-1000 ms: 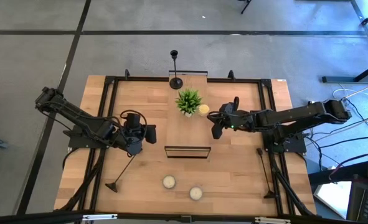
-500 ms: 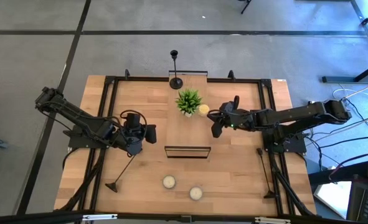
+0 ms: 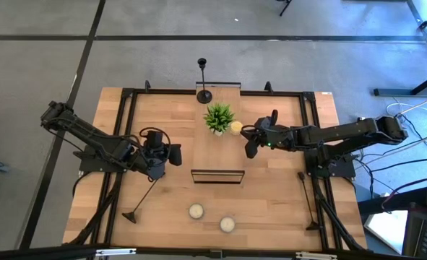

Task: Pick & Place candle stick holders
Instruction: Put the transparent scented candle on the shelf

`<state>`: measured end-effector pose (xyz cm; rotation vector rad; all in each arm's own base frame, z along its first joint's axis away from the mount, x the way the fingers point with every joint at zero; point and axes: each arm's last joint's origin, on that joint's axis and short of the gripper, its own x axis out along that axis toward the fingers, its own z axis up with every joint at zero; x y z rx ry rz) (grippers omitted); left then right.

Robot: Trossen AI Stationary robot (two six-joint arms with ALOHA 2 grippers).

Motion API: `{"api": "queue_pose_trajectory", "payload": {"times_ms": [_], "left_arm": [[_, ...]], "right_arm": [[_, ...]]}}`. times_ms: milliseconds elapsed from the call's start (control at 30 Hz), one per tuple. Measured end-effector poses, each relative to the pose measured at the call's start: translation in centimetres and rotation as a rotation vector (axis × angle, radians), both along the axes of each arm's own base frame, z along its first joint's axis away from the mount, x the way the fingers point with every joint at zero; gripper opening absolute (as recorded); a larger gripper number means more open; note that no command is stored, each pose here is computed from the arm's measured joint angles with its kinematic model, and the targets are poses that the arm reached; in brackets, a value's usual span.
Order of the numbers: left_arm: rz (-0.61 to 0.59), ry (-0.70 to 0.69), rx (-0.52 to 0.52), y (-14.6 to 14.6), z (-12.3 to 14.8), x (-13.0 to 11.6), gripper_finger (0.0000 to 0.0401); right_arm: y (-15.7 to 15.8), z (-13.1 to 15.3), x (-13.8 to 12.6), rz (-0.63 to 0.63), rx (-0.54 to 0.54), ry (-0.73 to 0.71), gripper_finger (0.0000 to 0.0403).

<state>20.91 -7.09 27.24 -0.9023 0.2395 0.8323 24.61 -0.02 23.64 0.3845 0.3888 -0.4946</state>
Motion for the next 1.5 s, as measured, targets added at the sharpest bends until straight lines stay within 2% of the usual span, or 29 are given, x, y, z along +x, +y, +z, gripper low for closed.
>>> {"api": "queue_pose_trajectory", "payload": {"times_ms": [700,1500], "left_arm": [[0.004,-0.002,0.005,0.0,0.0,0.0,0.0022],[0.004,-0.001,0.005,0.0,0.0,0.0,0.0022]], "right_arm": [[-0.3,0.1,0.1,0.023,0.012,-0.013,0.0006],[0.2,-0.9,1.5,0.045,0.009,-0.026,0.0006]]}}
